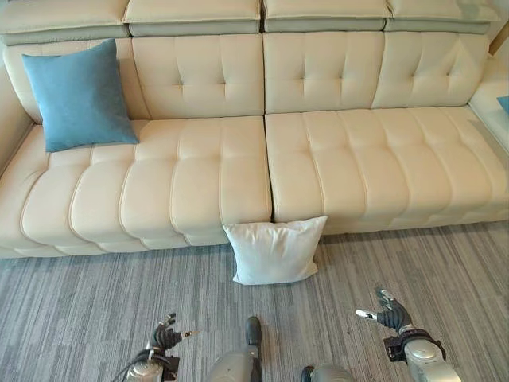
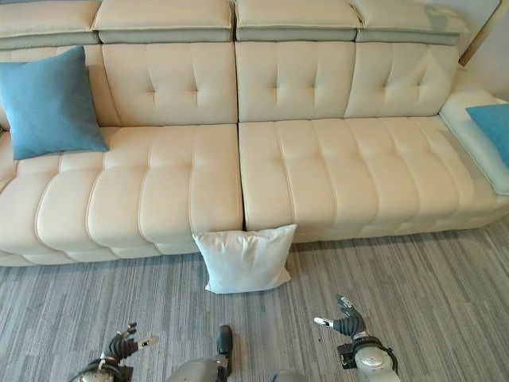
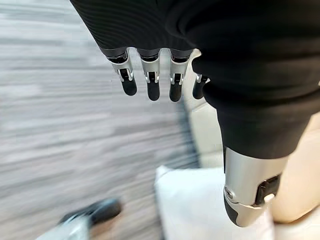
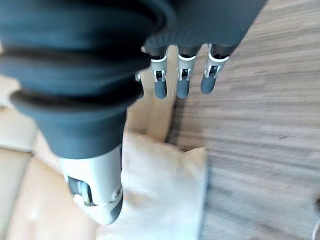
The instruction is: Pick up all the scattered cushions and arrange them neatly on the sofa.
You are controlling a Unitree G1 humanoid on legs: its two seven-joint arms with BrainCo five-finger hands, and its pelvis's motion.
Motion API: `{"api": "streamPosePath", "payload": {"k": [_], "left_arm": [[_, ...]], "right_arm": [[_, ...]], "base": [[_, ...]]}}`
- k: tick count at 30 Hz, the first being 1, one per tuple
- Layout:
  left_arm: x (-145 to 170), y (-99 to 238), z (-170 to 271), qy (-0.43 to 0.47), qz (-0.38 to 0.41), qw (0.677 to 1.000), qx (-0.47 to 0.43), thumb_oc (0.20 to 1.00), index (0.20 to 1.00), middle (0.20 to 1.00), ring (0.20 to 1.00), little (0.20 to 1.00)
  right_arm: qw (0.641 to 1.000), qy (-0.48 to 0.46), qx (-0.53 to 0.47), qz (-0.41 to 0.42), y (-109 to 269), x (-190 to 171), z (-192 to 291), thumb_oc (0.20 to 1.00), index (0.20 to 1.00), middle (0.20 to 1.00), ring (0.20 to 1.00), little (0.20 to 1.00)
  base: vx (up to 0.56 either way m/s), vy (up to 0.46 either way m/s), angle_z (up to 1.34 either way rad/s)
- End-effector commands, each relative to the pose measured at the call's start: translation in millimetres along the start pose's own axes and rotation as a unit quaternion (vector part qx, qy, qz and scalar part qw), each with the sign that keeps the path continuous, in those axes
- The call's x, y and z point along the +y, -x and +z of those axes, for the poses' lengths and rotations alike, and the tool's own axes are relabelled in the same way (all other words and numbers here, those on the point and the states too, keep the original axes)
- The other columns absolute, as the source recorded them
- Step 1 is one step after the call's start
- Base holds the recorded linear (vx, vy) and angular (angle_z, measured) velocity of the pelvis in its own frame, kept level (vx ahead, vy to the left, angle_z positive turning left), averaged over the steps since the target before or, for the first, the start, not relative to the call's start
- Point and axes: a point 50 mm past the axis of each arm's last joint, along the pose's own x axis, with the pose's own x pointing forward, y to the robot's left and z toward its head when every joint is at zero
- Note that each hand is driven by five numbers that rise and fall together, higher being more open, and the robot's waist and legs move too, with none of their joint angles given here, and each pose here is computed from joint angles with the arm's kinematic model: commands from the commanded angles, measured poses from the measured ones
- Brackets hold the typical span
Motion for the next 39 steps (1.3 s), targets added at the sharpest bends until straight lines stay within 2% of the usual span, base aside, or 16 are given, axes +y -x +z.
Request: {"api": "streamPosePath", "payload": {"k": [1, 5, 16, 23, 29, 31, 34, 39], "left_arm": [[14, 5, -8, -0.001, 0.026, 1.000, 0.002, 1.000, 1.000, 1.000, 1.000, 1.000], [11, 4, -13, -0.003, 0.027, 0.999, 0.017, 1.000, 1.000, 1.000, 1.000, 1.000], [-1, 0, 6, 0.006, 0.007, 1.000, -0.019, 1.000, 1.000, 1.000, 1.000, 1.000], [-10, -3, 10, -0.001, -0.011, 1.000, -0.020, 1.000, 1.000, 1.000, 1.000, 1.000], [-4, -4, 17, -0.002, 0.000, 0.999, -0.033, 1.000, 1.000, 1.000, 1.000, 1.000], [0, -6, 24, -0.005, 0.006, 0.999, -0.044, 1.000, 1.000, 1.000, 1.000, 1.000], [9, -14, 58, -0.012, 0.021, 0.995, -0.092, 1.000, 1.000, 1.000, 1.000, 1.000], [26, -23, 114, 0.034, 0.065, 0.984, -0.163, 1.000, 1.000, 1.000, 1.000, 1.000]], "right_arm": [[0.999, 0.009, -0.033, 0.001, -3, -2, 14, 1.000, 1.000, 1.000, 1.000, 1.000], [0.999, 0.014, -0.038, -0.001, -5, -4, 17, 1.000, 1.000, 1.000, 1.000, 1.000], [0.998, 0.023, -0.047, -0.037, -2, -31, 21, 1.000, 1.000, 1.000, 1.000, 1.000], [0.998, 0.028, -0.019, -0.056, -4, -39, 11, 1.000, 1.000, 1.000, 1.000, 1.000], [0.997, 0.052, -0.017, -0.060, -10, -40, 16, 1.000, 1.000, 1.000, 1.000, 1.000], [0.996, 0.066, -0.021, -0.064, -13, -42, 21, 1.000, 1.000, 1.000, 1.000, 1.000], [0.992, 0.082, -0.049, -0.077, -24, -47, 46, 1.000, 1.000, 1.000, 1.000, 1.000], [0.989, 0.060, -0.076, -0.116, -45, -57, 85, 1.000, 1.000, 1.000, 1.000, 1.000]], "base": [[0.33, -0.027, -0.25], [0.29, -0.164, -0.09], [0.12, -0.229, 0.32], [0.09, -0.081, 0.13], [0.11, 0.010, -0.03], [0.04, 0.069, -0.46], [-0.11, 0.058, -0.25], [-0.13, 0.050, 0.02]]}}
